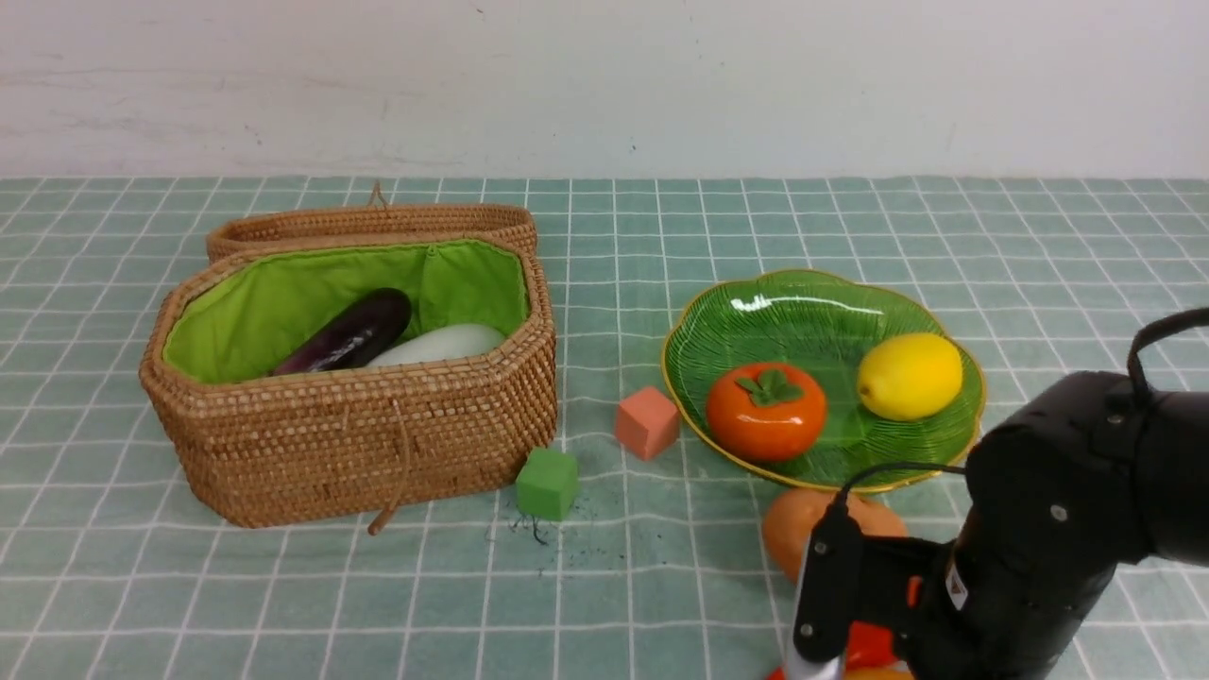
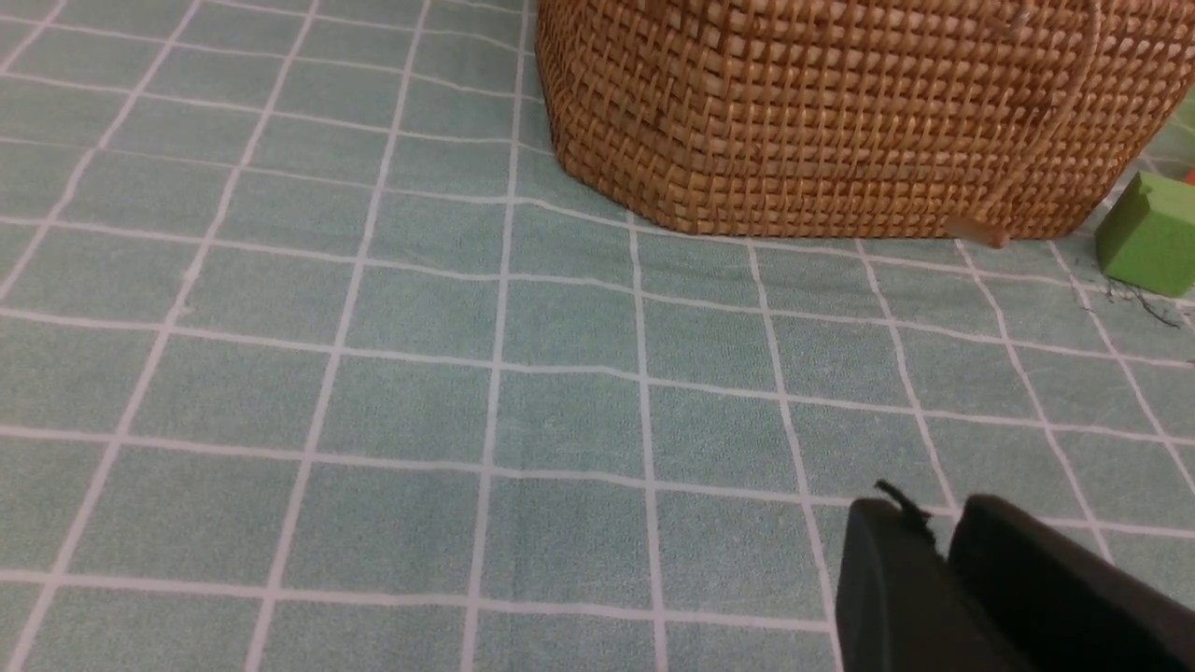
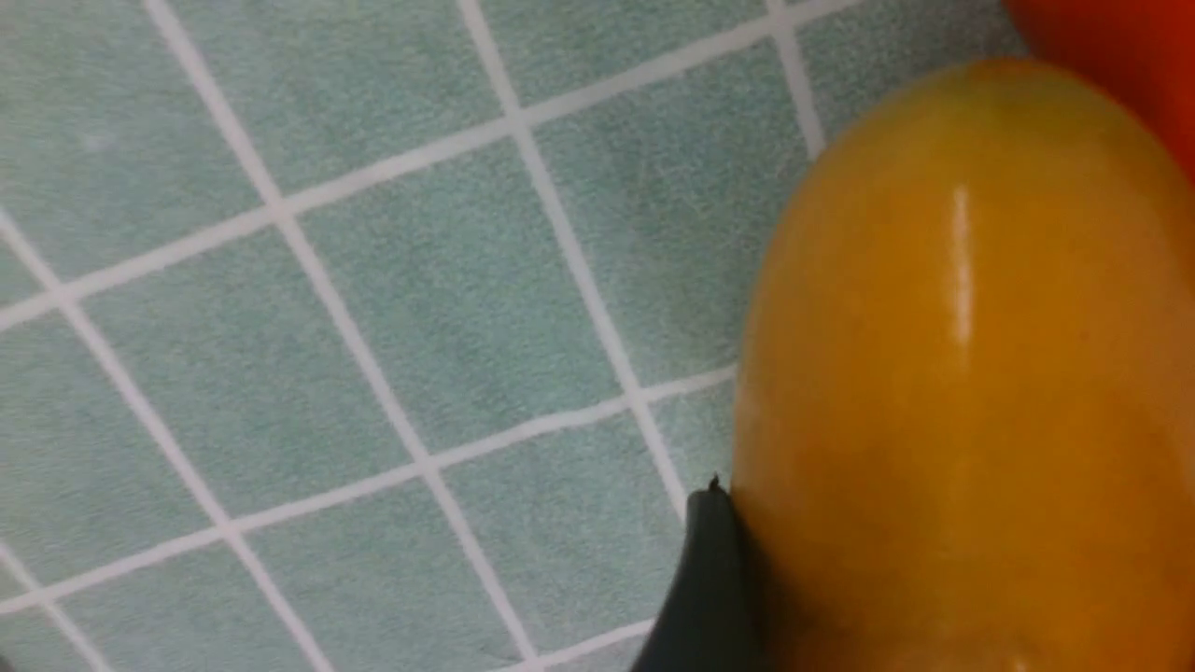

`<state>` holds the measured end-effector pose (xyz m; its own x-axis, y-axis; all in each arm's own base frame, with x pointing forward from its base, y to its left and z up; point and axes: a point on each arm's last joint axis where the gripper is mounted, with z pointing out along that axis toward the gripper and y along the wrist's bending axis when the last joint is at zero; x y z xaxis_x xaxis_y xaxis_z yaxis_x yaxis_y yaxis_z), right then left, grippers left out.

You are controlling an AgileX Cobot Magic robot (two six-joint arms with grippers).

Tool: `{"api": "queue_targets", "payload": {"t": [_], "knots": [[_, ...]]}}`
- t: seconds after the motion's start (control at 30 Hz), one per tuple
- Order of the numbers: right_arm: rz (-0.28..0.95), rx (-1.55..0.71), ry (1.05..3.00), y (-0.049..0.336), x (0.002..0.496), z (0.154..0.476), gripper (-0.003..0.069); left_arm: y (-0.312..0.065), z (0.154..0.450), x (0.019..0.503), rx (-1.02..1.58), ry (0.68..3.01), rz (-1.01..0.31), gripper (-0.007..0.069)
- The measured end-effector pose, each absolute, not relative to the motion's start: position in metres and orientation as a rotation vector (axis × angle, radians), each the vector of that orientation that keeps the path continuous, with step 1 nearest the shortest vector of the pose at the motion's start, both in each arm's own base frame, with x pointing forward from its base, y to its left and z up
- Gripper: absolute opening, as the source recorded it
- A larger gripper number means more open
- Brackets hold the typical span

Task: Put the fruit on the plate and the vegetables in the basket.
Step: Use the right arm to grab a mango and put it into the right plate

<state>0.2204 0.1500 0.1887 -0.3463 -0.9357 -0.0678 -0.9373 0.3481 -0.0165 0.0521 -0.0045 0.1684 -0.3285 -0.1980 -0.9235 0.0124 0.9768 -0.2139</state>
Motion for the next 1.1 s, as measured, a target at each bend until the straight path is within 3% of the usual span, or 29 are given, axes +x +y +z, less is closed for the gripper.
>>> {"api": "queue_targets", "payload": {"t": [0.2, 0.33, 0.4, 0.57, 0.6, 0.8, 1.1], "knots": [[0.121, -1.705, 2.511, 0.159, 0.225, 0.232, 0.0542, -0.005, 0.168, 0.052, -0.134, 1.896, -0.214, 0.0102], [0.14, -1.607, 2.427, 0.167, 0.245, 0.289, 0.0542, -0.005, 0.168, 0.052, -0.134, 1.896, -0.214, 0.0107], [0.138, -1.562, 2.401, 0.166, 0.252, 0.301, 0.0542, -0.005, 0.168, 0.052, -0.134, 1.896, -0.214, 0.011], [0.104, -1.2, 2.3, 0.145, 0.303, 0.334, 0.0542, -0.005, 0.168, 0.052, -0.134, 1.896, -0.214, 0.0112], [0.108, -1.02, 2.255, 0.135, 0.33, 0.338, 0.0542, -0.005, 0.168, 0.052, -0.134, 1.896, -0.214, 0.0112], [0.139, -0.658, 2.148, 0.118, 0.403, 0.313, 0.0542, -0.005, 0.168, 0.052, -0.134, 1.896, -0.214, 0.0117], [0.127, -0.555, 2.185, 0.125, 0.456, 0.223, 0.0542, -0.005, 0.168, 0.052, -0.134, 1.896, -0.214, 0.0125]]}}
